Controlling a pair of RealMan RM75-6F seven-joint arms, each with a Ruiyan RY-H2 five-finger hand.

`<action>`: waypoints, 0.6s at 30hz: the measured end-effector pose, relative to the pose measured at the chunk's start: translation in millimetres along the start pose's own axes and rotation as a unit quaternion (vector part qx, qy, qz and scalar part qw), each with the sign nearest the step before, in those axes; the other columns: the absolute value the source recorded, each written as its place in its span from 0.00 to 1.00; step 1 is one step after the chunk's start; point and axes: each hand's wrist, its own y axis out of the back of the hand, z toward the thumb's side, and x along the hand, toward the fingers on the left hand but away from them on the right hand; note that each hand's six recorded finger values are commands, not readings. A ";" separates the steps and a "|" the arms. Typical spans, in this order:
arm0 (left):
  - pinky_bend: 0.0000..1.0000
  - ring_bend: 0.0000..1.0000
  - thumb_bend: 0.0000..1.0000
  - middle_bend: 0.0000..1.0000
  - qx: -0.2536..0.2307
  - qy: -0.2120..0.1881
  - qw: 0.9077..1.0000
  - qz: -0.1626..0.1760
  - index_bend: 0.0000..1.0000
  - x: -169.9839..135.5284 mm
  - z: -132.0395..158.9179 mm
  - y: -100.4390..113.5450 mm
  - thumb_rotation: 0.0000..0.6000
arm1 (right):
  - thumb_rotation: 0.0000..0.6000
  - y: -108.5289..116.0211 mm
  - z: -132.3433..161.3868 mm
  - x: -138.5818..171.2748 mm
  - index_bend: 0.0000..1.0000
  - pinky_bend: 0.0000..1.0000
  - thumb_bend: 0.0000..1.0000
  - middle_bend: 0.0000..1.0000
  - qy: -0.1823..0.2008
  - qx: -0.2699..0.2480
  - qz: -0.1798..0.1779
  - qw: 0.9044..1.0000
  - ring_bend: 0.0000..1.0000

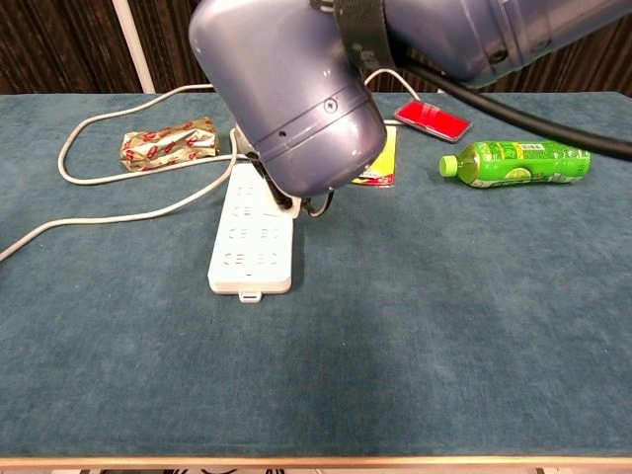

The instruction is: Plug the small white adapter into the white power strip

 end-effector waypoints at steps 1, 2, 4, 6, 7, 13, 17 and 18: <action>0.00 0.00 0.08 0.00 0.000 0.000 1.000 0.000 0.18 0.0 0.2 -0.1 1.00 | 1.00 0.6 0.5 0.4 0.24 0.31 0.23 0.33 0.001 -0.002 0.001 1.000 0.35; 0.00 0.00 0.08 0.00 0.000 0.000 1.000 0.000 0.18 0.0 0.1 -0.1 1.00 | 1.00 1.1 0.7 0.8 0.22 0.30 0.23 0.32 0.001 -0.003 0.001 1.000 0.33; 0.00 0.00 0.08 0.00 0.000 0.001 1.000 0.000 0.18 0.1 0.0 0.0 1.00 | 1.00 2.2 1.0 1.6 0.20 0.29 0.21 0.30 0.001 -0.004 0.001 1.000 0.31; 0.00 0.00 0.08 0.00 0.000 0.001 1.000 0.000 0.18 0.0 0.2 -0.2 1.00 | 1.00 3.0 0.5 2.2 0.19 0.28 0.21 0.29 0.000 -0.004 0.001 1.000 0.28; 0.00 0.00 0.08 0.00 -0.001 0.001 1.000 0.000 0.18 0.0 0.2 -0.3 1.00 | 1.00 3.5 0.1 2.8 0.18 0.27 0.21 0.28 0.000 -0.004 0.001 1.000 0.28; 0.00 0.00 0.08 0.00 0.000 0.001 1.000 0.000 0.18 0.2 0.0 -0.3 1.00 | 1.00 6.4 -2.6 6.2 0.17 0.26 0.21 0.26 0.000 -0.007 0.003 1.000 0.25; 0.00 0.00 0.08 0.00 0.001 0.002 1.000 0.000 0.18 0.3 -0.3 -0.2 1.00 | 1.00 10.6 -9.1 9.1 0.16 0.24 0.21 0.26 0.002 -0.019 0.000 1.000 0.24; 0.00 0.00 0.08 0.00 0.001 0.002 1.000 0.000 0.18 0.2 -0.5 -0.1 1.00 | 1.00 11.8 -11.2 10.1 0.16 0.24 0.21 0.26 0.003 -0.022 -0.002 1.000 0.24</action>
